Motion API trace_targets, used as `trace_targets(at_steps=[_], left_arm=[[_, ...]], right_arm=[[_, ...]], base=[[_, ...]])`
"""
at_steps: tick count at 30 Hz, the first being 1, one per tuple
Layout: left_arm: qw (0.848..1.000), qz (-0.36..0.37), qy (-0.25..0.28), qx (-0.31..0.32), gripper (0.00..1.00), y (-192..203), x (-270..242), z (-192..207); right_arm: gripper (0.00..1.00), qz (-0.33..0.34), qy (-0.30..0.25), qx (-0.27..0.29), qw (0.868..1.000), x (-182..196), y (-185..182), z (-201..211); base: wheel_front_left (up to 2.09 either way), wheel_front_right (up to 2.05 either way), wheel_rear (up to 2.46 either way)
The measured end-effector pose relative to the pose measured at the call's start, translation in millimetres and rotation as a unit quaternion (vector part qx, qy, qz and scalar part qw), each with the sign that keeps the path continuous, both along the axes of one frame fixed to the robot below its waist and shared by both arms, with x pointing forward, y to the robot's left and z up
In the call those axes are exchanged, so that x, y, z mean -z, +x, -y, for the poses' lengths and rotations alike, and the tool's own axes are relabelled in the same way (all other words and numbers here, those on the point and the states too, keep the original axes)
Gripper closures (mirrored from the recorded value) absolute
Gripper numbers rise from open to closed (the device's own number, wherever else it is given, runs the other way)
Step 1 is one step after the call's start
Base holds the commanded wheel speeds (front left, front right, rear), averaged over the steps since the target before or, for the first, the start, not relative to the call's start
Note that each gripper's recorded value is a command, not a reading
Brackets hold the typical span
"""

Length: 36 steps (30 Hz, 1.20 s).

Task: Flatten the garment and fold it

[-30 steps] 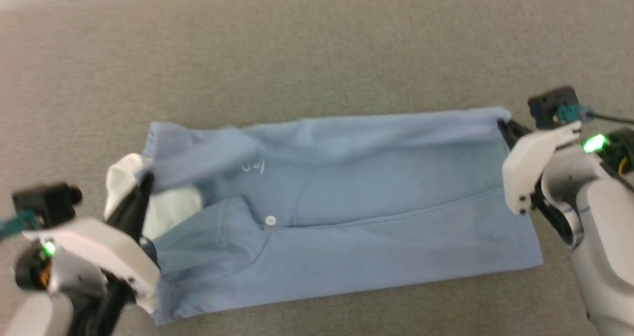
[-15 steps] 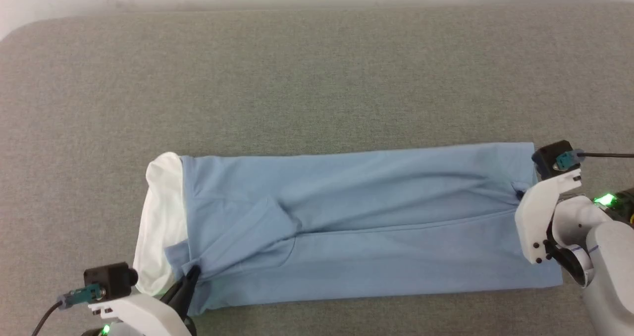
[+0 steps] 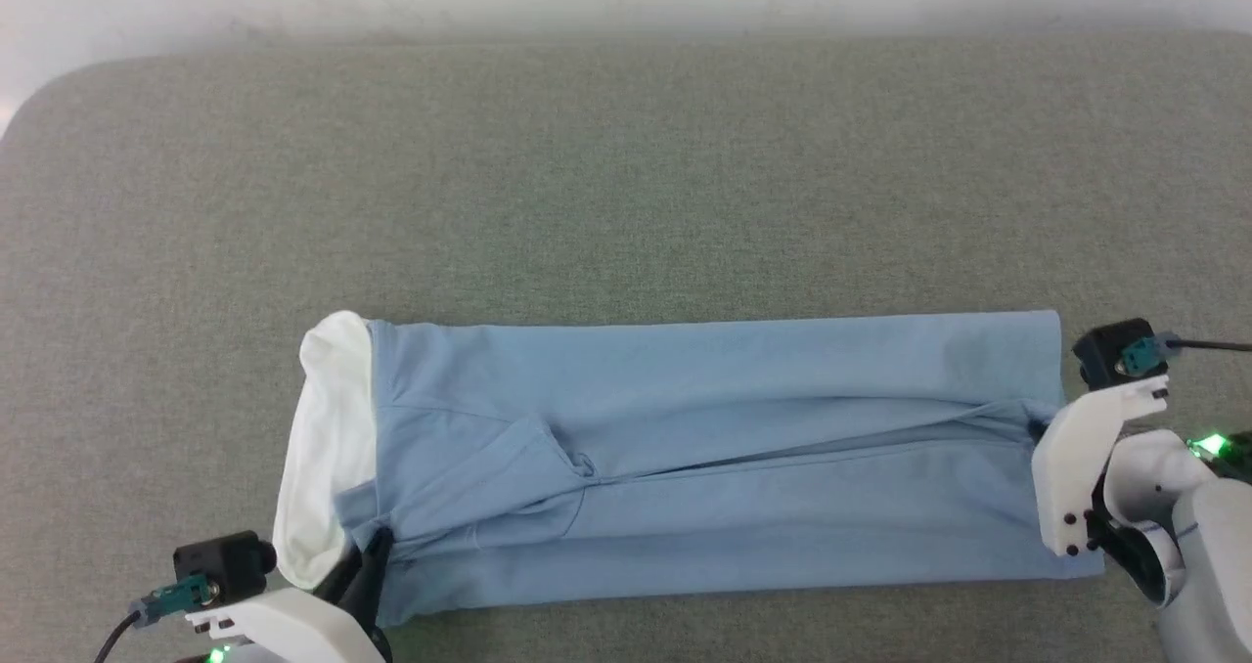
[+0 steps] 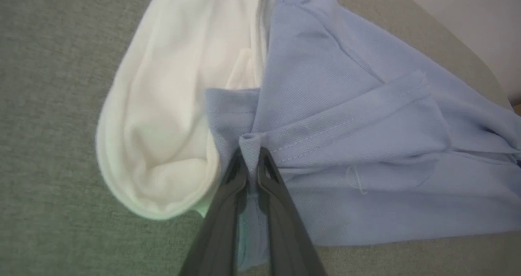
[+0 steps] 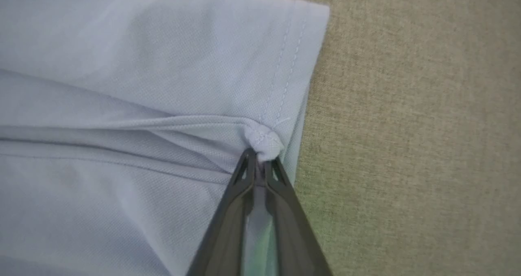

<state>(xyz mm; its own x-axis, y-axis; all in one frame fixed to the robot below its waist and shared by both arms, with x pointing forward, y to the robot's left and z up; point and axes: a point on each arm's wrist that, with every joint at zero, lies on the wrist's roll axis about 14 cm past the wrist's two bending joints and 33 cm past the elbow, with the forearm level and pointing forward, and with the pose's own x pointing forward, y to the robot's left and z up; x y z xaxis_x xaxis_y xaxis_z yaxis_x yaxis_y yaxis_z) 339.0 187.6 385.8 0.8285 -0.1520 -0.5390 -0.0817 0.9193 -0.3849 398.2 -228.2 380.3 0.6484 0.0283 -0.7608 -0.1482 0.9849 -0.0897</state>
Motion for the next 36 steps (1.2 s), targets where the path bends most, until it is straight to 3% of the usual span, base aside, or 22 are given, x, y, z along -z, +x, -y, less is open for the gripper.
trace_targets(at_steps=[9,16,23,29,36], left_arm=[[0.991,0.122,0.057,-0.017,0.00,11,-39,-9],[0.961,0.247,0.113,-0.057,0.00,30,-91,-21],[0.927,0.325,0.166,-0.081,0.00,44,-137,-30],[0.913,0.354,0.183,-0.088,0.00,56,-152,-27],[0.911,0.358,0.190,-0.082,0.00,61,-151,-25]], right_arm=[[0.00,0.075,0.050,0.034,0.995,-22,-7,-3],[0.00,0.167,0.080,0.059,0.981,-55,0,-3],[0.00,0.224,0.110,0.106,0.962,-68,6,1],[0.00,0.210,0.124,0.177,0.954,-55,4,22],[0.00,0.104,0.142,0.211,0.962,-13,-6,23]], base=[[0.00,0.00,0.00],[0.00,0.00,0.00],[0.00,0.00,0.00],[0.00,0.00,0.00],[0.00,0.00,0.00]])
